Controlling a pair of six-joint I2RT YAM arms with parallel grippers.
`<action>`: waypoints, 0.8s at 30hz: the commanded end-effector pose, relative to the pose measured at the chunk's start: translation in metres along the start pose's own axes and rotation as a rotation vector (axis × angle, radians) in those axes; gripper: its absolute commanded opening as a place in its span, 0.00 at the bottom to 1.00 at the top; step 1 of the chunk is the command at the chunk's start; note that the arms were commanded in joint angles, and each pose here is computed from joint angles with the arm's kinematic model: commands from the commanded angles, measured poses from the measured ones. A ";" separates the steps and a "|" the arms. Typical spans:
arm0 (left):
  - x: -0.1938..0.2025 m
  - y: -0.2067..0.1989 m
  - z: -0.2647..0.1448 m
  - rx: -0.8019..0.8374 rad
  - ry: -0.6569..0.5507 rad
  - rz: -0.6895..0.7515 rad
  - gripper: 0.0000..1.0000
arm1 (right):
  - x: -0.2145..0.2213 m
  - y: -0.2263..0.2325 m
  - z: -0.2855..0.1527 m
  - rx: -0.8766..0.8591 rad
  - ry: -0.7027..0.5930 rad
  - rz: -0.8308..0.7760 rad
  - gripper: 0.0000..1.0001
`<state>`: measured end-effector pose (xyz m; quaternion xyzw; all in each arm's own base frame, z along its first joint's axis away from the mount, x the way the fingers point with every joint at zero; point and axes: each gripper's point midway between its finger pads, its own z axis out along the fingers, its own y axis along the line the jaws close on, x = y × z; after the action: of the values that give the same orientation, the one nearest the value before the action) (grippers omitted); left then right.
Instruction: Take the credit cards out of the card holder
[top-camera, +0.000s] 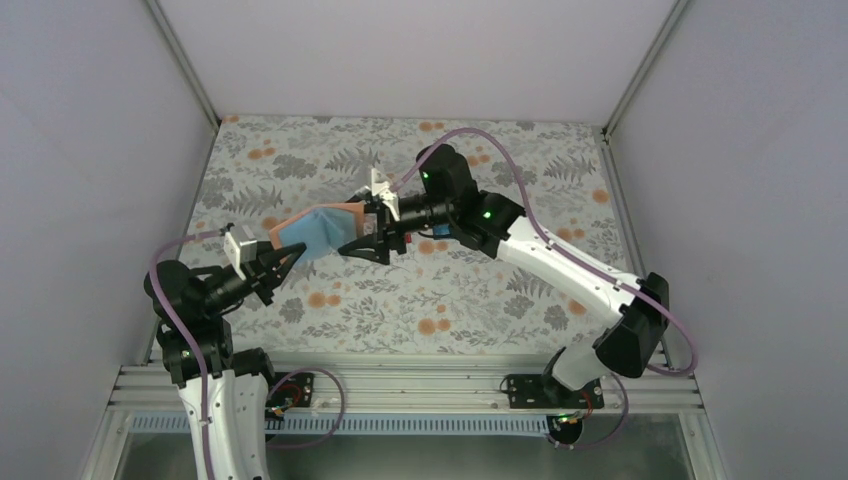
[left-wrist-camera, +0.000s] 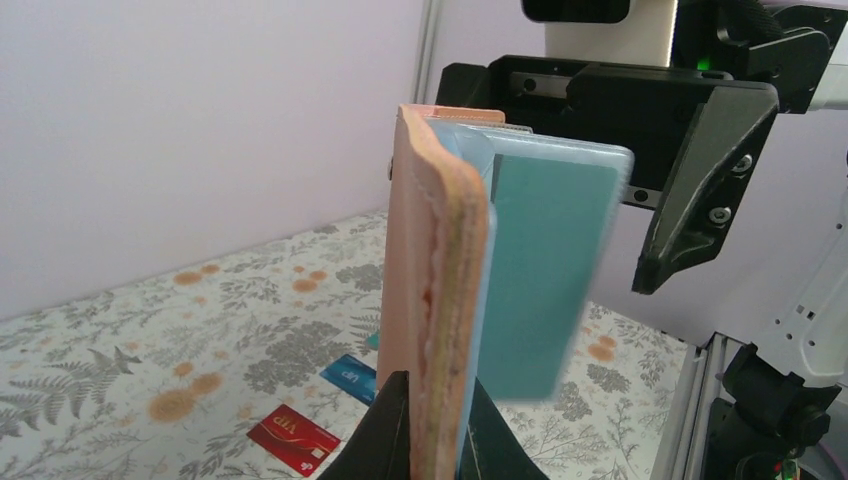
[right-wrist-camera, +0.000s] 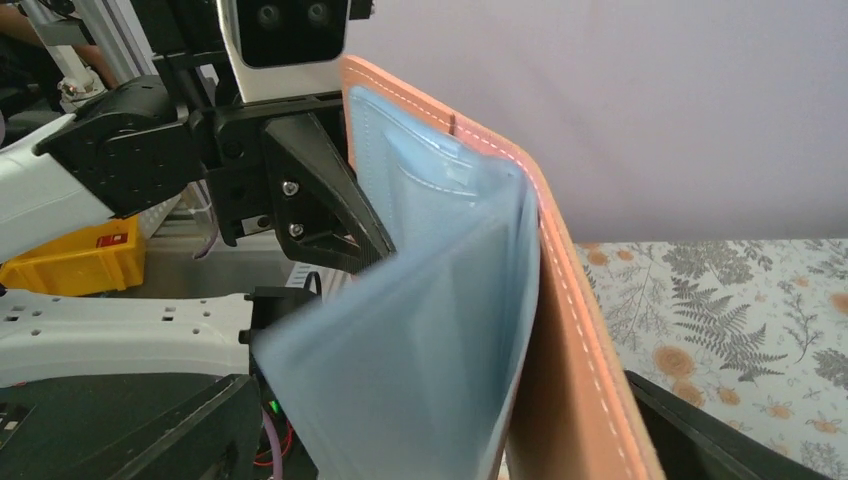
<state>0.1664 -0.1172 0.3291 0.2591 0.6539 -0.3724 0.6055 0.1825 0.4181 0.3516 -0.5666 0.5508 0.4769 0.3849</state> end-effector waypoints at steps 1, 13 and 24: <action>-0.005 -0.002 -0.001 -0.004 -0.015 0.017 0.02 | -0.009 0.005 -0.001 0.000 -0.020 -0.012 0.85; -0.010 -0.008 -0.003 -0.001 -0.013 0.036 0.02 | 0.001 0.001 -0.018 0.104 -0.017 -0.072 0.83; -0.013 -0.002 -0.002 -0.019 -0.020 0.011 0.02 | -0.019 0.028 -0.069 0.123 -0.076 -0.138 0.88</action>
<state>0.1666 -0.1169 0.3306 0.2538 0.6553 -0.3750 0.6047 0.1788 0.3714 0.3712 -0.5514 0.5526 0.4300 0.4536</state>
